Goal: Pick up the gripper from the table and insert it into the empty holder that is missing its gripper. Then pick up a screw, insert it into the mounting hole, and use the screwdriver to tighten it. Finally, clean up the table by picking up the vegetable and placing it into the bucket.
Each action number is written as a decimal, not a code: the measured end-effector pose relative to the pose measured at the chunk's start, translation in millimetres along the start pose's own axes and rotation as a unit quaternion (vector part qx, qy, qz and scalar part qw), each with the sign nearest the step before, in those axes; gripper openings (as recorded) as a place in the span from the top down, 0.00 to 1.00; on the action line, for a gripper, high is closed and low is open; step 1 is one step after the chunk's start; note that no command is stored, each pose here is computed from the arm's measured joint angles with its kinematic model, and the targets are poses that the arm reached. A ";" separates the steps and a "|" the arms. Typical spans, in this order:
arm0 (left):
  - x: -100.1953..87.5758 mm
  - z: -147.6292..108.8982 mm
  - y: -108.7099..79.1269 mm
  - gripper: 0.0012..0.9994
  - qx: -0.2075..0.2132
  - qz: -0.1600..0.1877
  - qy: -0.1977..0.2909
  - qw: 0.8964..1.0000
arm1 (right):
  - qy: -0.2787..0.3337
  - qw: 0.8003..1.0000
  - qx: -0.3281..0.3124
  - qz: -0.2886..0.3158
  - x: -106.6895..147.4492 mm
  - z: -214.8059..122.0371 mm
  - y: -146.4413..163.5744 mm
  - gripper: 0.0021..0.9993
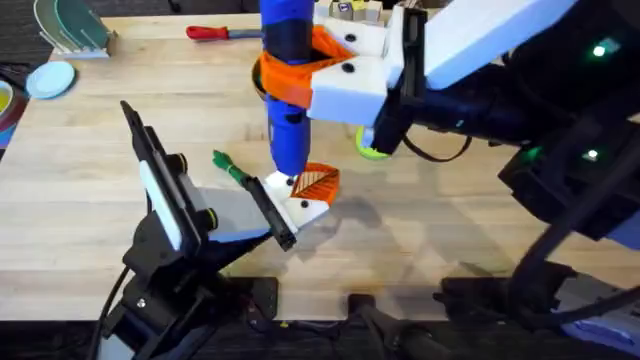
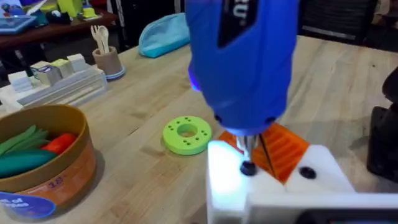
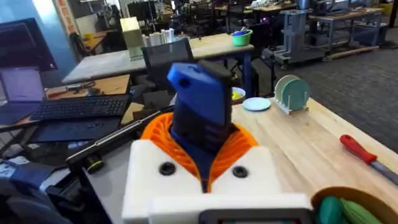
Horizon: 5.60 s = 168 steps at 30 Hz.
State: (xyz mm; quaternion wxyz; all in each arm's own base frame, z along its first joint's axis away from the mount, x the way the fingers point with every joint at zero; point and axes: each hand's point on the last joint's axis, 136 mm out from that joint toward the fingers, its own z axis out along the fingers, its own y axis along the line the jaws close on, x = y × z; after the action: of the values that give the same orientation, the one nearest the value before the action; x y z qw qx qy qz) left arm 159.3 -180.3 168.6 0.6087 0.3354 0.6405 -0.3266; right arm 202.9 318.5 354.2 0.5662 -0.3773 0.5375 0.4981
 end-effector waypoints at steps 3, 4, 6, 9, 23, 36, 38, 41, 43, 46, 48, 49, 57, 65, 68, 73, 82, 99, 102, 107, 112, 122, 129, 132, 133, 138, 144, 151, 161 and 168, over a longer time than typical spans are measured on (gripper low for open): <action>0.1 0.0 0.0 1.00 0.000 0.000 0.000 1.000 | 0.000 1.000 0.000 0.000 0.1 0.1 -0.1 0.98; 0.1 0.0 0.0 1.00 0.000 0.000 0.000 1.000 | 0.000 1.000 0.000 0.001 0.1 0.1 0.0 0.98; 0.1 0.0 0.0 1.00 0.000 0.000 0.000 1.000 | 0.000 1.000 0.000 0.002 0.3 0.1 -0.1 0.98; 0.1 0.0 0.0 1.00 0.000 0.000 0.000 1.000 | 0.002 1.000 -0.001 0.004 1.7 1.0 -0.1 0.98; 2.2 0.1 0.1 1.00 0.000 -0.002 0.004 1.000 | 0.008 1.000 -0.001 0.010 6.6 3.2 -1.3 0.98; 1.2 0.1 0.1 1.00 0.000 -0.001 0.002 1.000 | -0.128 0.990 0.041 -0.049 -69.8 -29.0 -33.7 0.98; 1.3 0.1 0.1 1.00 0.000 -0.001 0.002 1.000 | -0.111 0.991 0.070 -0.037 -63.1 -35.5 -53.1 0.98; 1.2 0.1 0.1 1.00 0.000 -0.001 0.002 1.000 | -0.053 0.990 0.133 -0.012 -34.5 -48.9 -92.3 0.98; 1.2 0.1 0.1 1.00 0.000 -0.001 0.002 1.000 | -0.010 0.983 0.184 -0.008 -13.5 -63.5 -119.3 0.98; 1.2 0.1 0.1 1.00 0.000 -0.001 0.002 1.000 | 0.044 0.964 0.259 -0.043 8.2 -91.5 -157.4 0.98; 1.2 0.1 0.1 1.00 0.000 -0.001 0.002 1.000 | 0.074 0.946 0.307 -0.081 14.8 -111.6 -178.6 0.98; 1.2 0.1 0.1 1.00 0.000 -0.001 0.002 1.000 | 0.092 0.933 0.331 -0.103 18.3 -122.3 -188.6 0.98; 1.2 0.1 0.1 1.00 0.000 -0.001 0.002 1.000 | 0.331 0.789 0.457 -0.244 76.8 -200.5 -243.7 0.98; 1.2 0.1 0.1 1.00 0.000 -0.001 0.002 1.000 | 0.558 0.671 0.396 -0.285 171.6 -247.7 -271.2 0.98; 1.2 0.1 0.1 1.00 0.000 -0.001 0.002 1.000 | 0.599 0.651 0.370 -0.282 198.5 -256.5 -275.0 0.98; 1.2 0.1 0.1 1.00 0.000 -0.001 0.002 1.000 | 0.636 0.635 0.340 -0.275 226.4 -264.7 -276.7 0.98; 1.2 0.1 0.1 1.00 0.000 -0.001 0.002 1.000 | 0.677 0.622 0.302 -0.254 247.9 -274.8 -266.4 0.76; 0.8 0.1 0.6 0.30 -0.002 0.001 0.001 1.000 | 0.678 0.617 0.317 -0.243 239.4 -259.0 -258.8 0.01; 0.8 0.1 0.6 0.02 -0.002 0.000 0.001 1.000 | 0.670 0.617 0.351 -0.217 238.4 -261.0 -257.2 0.01; 0.7 0.1 0.6 0.01 -0.002 0.000 0.001 1.000 | 0.642 0.638 0.396 -0.154 238.5 -259.5 -241.2 0.01; 0.8 0.0 3.2 0.01 -0.009 0.004 0.001 1.000 | 0.621 0.649 0.429 -0.097 230.0 -265.2 -218.8 0.01; -37.1 -13.7 36.2 0.01 -0.115 -0.058 -0.030 0.991 | 0.490 0.691 0.529 -0.052 164.4 -258.2 -204.0 0.01; -89.3 -67.9 63.8 0.01 -0.255 -0.091 0.037 0.962 | 0.436 0.726 0.529 -0.041 142.7 -245.7 -195.3 0.01; -84.3 -84.1 76.0 0.01 -0.310 -0.105 0.130 0.936 | 0.421 0.736 0.528 -0.043 136.7 -241.0 -195.4 0.01; -80.9 -87.8 80.1 0.01 -0.327 -0.110 0.165 0.924 | 0.416 0.739 0.529 -0.045 134.7 -239.3 -196.4 0.01; -64.4 -91.6 99.4 0.01 -0.378 -0.119 0.331 0.856 | 0.393 0.749 0.531 -0.052 125.9 -232.0 -201.2 0.01; -37.3 -68.0 117.3 0.01 -0.383 -0.119 0.452 0.797 | 0.384 0.752 0.532 -0.056 122.0 -229.5 -203.2 0.01; 3.1 -88.1 130.3 0.01 -0.487 -0.264 0.479 0.681 | 0.384 0.752 0.532 -0.056 122.0 -229.5 -203.2 0.01; 35.9 -107.1 159.9 0.01 -0.596 -0.438 0.405 0.538 | 0.389 0.751 0.531 -0.054 124.6 -230.8 -201.9 0.01; 89.5 -102.9 173.1 0.01 -0.588 -0.513 0.360 0.511 | 0.419 0.741 0.522 -0.038 138.0 -238.4 -193.9 0.01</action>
State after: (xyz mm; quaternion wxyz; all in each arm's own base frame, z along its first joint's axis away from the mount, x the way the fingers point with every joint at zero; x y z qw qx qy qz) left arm 241.8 4.9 82.2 0.1100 -0.3977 0.9107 0.0178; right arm 325.3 68.3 164.6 0.4106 -0.2136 0.8817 -0.0914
